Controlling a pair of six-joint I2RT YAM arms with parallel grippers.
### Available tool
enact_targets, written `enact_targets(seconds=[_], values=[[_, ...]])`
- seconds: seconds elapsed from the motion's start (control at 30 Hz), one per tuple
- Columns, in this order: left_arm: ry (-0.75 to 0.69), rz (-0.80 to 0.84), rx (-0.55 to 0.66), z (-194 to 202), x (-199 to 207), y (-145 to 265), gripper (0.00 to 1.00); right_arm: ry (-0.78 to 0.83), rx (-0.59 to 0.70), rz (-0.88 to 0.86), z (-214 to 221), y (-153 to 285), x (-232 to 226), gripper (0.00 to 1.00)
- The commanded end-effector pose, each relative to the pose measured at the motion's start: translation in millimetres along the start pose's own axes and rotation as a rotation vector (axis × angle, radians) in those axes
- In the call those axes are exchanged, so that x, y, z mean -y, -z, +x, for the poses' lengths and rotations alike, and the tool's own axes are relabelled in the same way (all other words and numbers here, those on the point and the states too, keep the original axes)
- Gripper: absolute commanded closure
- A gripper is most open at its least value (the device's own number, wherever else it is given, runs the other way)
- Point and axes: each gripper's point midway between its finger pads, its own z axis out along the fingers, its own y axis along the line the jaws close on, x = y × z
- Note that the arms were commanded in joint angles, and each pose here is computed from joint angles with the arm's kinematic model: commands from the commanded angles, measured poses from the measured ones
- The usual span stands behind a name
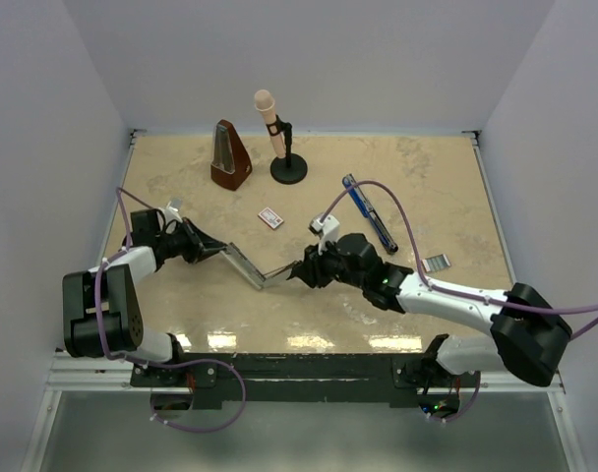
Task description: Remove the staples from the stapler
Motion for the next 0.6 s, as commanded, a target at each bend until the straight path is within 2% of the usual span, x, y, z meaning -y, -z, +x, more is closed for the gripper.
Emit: enact_targets(seconds=[0.0,0.33,0.37,0.47,0.57], values=[[0.003,-0.054,0.107,-22.8,-15.9,7.0,1.0,-0.103,-0.009,0.08,31.6,20.2,21.1,0.78],[-0.022,-0.051,0.095,-23.4,-16.4,7.0,1.0,-0.255,-0.127,0.1,91.2,32.1,15.4,0.48],[-0.023,-0.052,0.093,-22.9,-16.8,7.0,1.0,-0.27,-0.144,0.117,92.3,34.6,16.0,0.42],[-0.03,-0.033,0.077,-20.0,-15.3,6.7,1.0,-0.27,-0.134,0.127,80.9,41.6,14.3,0.34],[-0.042,0.011,0.047,-15.6,-9.7,5.4,1.0,-0.235,-0.091,0.12,55.8,48.6,9.9,0.3]])
